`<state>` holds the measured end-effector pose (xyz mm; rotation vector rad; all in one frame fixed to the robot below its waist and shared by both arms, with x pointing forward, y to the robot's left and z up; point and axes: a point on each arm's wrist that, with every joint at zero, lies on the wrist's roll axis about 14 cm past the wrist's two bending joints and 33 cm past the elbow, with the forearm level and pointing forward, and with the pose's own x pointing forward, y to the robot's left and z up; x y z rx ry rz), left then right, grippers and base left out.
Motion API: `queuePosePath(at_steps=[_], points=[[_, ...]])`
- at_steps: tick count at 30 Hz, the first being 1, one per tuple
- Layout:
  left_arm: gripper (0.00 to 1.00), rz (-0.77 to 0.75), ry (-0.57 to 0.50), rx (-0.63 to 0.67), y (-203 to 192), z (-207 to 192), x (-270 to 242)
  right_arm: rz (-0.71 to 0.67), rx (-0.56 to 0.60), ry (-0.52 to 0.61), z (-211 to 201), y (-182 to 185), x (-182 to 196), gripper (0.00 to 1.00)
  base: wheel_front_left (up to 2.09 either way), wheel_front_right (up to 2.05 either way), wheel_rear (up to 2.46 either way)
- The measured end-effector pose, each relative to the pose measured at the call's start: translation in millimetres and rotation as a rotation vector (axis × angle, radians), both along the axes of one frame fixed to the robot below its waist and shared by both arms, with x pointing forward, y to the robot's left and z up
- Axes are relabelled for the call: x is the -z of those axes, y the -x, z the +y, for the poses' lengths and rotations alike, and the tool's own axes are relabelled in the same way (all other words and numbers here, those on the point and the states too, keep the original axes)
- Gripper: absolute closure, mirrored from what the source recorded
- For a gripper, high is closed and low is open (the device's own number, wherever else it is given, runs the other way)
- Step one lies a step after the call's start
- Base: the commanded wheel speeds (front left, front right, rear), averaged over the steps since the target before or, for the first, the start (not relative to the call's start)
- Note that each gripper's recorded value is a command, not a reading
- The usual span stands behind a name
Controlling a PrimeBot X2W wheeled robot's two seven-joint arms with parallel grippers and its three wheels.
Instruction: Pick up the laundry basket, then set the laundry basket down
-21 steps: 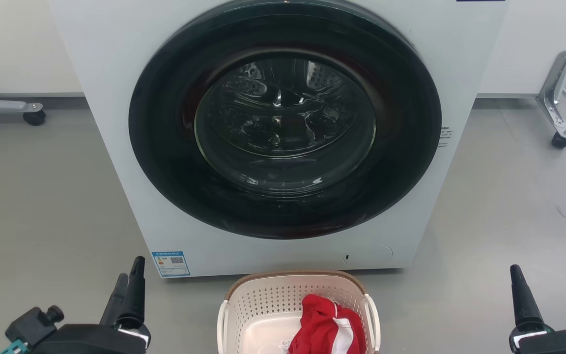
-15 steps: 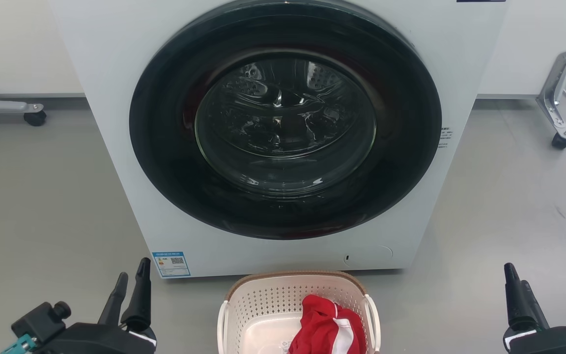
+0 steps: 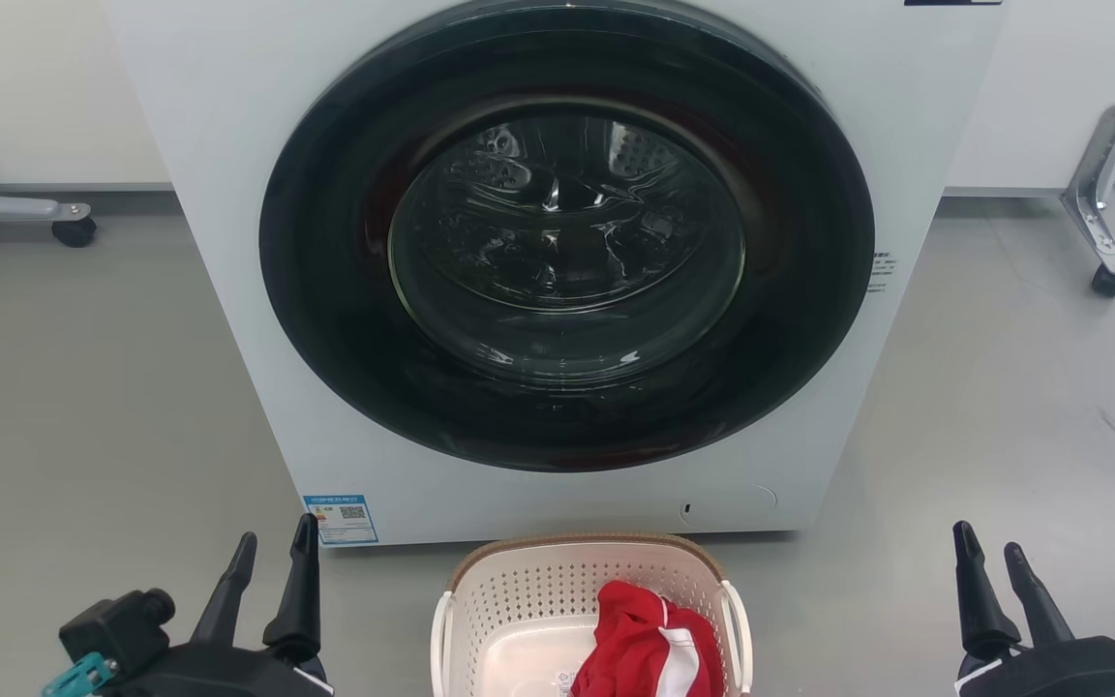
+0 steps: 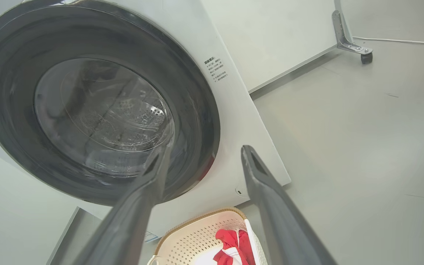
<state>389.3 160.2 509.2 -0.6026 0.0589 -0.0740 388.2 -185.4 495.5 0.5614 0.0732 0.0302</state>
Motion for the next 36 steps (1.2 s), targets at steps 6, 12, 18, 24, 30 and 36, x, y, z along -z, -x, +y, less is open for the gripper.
queuePosePath(at_steps=[6,12,18,24,30,36], points=[[0.00,-0.021,-0.078,-0.002,1.1,-1.5,-1.2,0.000,-0.013,0.092,2.6,1.2,3.6,0.00,0.00,0.00,0.00],[0.00,-0.030,-0.169,-0.006,2.4,0.0,1.3,-0.014,-0.033,0.178,6.3,1.9,4.5,0.00,0.00,0.00,0.00],[0.00,-0.056,-0.255,0.002,4.0,-3.6,0.6,-0.026,-0.050,0.260,9.1,2.8,6.2,0.00,0.00,0.00,0.00],[0.00,-0.072,-0.334,0.012,5.9,-7.7,1.6,-0.050,-0.066,0.339,11.9,2.1,4.7,0.00,0.00,0.00,0.00],[0.00,-0.084,-0.400,0.022,7.3,-10.4,3.0,-0.072,-0.086,0.418,15.2,3.6,5.1,0.00,0.00,0.00,0.00],[0.00,-0.082,-0.434,0.021,6.2,-9.9,4.5,-0.076,-0.091,0.461,15.1,4.7,7.0,0.00,0.00,0.00,0.00]])
